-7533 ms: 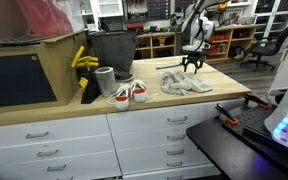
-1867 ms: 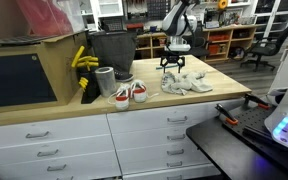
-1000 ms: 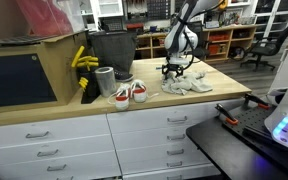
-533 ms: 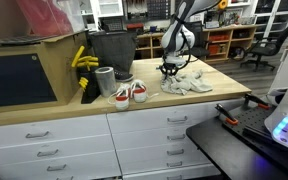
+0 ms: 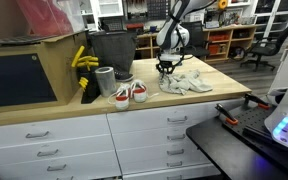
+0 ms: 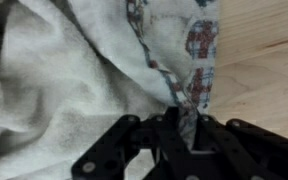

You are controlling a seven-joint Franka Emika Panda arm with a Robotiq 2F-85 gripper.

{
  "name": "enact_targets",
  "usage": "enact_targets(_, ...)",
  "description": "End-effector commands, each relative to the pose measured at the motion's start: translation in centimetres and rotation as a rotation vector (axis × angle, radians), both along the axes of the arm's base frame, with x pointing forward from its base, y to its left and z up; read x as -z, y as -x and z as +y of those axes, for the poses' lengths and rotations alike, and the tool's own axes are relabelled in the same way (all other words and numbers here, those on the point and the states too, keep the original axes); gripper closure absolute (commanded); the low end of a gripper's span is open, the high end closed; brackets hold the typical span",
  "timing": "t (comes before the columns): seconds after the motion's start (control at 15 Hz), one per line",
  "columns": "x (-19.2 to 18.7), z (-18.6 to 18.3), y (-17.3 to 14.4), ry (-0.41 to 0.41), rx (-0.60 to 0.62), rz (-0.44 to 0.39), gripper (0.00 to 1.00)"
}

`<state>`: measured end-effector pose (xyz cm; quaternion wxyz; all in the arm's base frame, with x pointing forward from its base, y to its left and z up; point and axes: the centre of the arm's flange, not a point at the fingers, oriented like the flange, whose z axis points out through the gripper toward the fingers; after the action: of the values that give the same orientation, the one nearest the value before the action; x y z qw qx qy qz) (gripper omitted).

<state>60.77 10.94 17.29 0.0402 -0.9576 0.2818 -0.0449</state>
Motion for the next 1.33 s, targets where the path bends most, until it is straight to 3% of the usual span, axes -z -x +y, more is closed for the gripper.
enact_targets(0.0, -1.4, 0.7, -3.1, -0.014, 0.050, 0.037, 0.97)
enact_targets(0.53, -1.2, -1.9, -7.8, -0.035, 0.169, 0.053, 0.97)
enact_targets(0.8, -1.4, -3.4, -8.5, -0.048, 0.201, 0.047, 0.97)
enact_targets(1.27, -3.1, -1.1, -8.4, -0.044, 0.175, 0.150, 0.97)
